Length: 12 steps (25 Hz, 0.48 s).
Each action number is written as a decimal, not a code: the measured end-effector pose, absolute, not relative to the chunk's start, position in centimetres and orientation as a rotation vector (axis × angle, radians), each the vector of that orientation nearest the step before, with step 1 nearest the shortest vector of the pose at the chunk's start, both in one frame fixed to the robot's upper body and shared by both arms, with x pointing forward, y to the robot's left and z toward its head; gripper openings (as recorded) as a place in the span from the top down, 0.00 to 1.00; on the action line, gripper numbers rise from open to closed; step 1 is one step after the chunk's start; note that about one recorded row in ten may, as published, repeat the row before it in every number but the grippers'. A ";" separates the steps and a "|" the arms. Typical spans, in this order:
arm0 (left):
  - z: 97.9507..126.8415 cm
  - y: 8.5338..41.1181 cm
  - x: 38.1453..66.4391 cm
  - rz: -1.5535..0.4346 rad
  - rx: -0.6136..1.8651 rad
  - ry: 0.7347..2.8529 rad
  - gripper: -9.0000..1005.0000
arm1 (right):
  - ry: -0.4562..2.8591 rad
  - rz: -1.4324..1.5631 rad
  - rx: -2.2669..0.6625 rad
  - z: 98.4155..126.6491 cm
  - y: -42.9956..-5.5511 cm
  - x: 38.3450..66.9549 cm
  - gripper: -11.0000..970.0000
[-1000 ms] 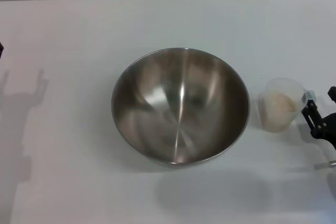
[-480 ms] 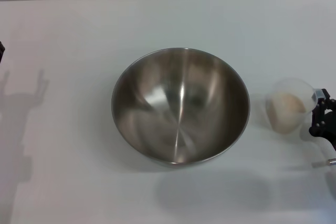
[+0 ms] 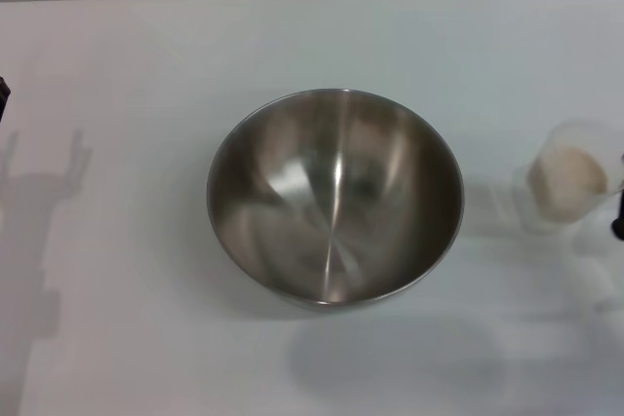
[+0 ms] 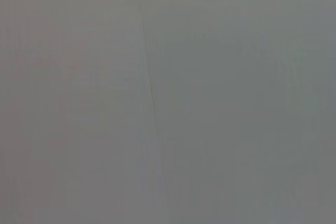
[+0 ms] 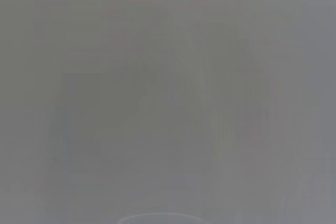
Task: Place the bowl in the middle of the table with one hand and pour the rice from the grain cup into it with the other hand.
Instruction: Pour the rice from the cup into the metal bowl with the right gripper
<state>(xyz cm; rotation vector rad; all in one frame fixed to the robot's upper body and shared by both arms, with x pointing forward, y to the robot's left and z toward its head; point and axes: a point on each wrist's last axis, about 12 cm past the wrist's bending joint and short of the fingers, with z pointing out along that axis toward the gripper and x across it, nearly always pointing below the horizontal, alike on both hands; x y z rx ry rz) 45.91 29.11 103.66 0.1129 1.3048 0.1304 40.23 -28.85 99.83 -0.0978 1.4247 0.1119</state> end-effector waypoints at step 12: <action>103.5 28.9 46.0 0.123 0.125 1.311 0.19 | 1.068 0.066 -0.293 104.4 -26.0 44.7 0.97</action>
